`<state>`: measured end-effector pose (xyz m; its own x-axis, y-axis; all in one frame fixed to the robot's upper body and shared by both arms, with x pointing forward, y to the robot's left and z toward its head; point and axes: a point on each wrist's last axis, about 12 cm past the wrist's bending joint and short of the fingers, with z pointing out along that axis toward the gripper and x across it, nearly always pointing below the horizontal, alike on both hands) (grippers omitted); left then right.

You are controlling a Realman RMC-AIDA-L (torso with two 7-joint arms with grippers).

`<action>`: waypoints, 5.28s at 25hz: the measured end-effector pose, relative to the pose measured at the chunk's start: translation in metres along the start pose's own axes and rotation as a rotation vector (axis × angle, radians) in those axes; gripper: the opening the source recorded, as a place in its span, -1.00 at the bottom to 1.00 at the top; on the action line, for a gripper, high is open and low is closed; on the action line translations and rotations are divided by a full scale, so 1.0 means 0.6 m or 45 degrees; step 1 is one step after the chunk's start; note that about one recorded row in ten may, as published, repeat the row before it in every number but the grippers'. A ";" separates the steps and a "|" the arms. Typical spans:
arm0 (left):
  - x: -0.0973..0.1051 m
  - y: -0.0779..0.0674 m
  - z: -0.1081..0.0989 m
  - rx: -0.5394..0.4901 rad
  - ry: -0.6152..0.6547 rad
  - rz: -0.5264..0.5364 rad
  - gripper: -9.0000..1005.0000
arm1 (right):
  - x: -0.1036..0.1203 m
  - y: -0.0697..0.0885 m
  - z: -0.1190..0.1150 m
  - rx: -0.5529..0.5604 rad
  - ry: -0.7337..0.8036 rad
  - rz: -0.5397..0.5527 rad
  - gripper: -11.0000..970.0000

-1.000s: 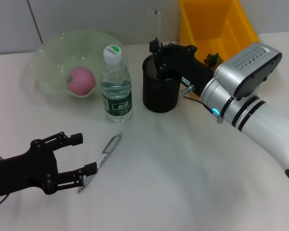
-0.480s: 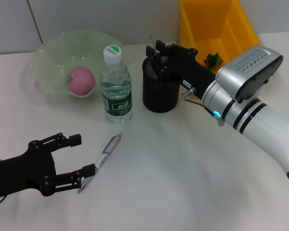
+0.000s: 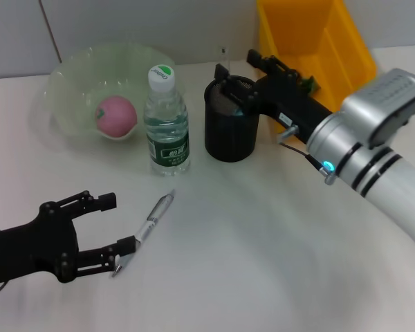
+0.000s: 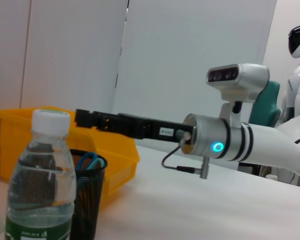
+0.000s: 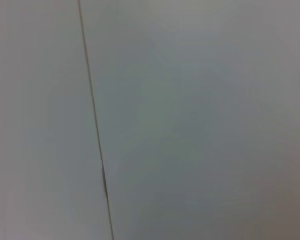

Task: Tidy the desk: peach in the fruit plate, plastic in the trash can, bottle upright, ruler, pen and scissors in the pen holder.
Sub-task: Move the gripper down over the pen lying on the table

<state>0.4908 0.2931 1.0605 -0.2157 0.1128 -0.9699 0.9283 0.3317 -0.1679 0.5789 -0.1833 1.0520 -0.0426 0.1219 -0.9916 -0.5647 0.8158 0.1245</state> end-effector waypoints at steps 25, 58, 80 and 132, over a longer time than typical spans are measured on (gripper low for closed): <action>-0.081 0.045 -0.009 0.078 0.230 -0.054 0.68 | -0.061 -0.076 -0.199 -0.721 0.325 0.098 0.57; -0.228 0.056 0.196 -0.272 1.223 -0.194 0.68 | -0.060 -0.100 -0.176 -0.727 0.695 -0.044 0.57; -0.198 0.031 0.245 -0.374 1.394 -0.176 0.67 | -0.054 -0.097 -0.180 -0.747 0.748 -0.076 0.57; -0.165 0.033 0.268 -0.353 1.420 -0.176 0.03 | -0.052 -0.097 -0.173 -0.744 0.761 -0.120 0.56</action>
<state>0.5794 0.1382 1.1248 -0.5859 0.7775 -0.2286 0.8074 0.5842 -0.0825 0.5274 -0.2934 1.0721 -0.3104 -0.3860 -0.8687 -0.9166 0.3638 0.1658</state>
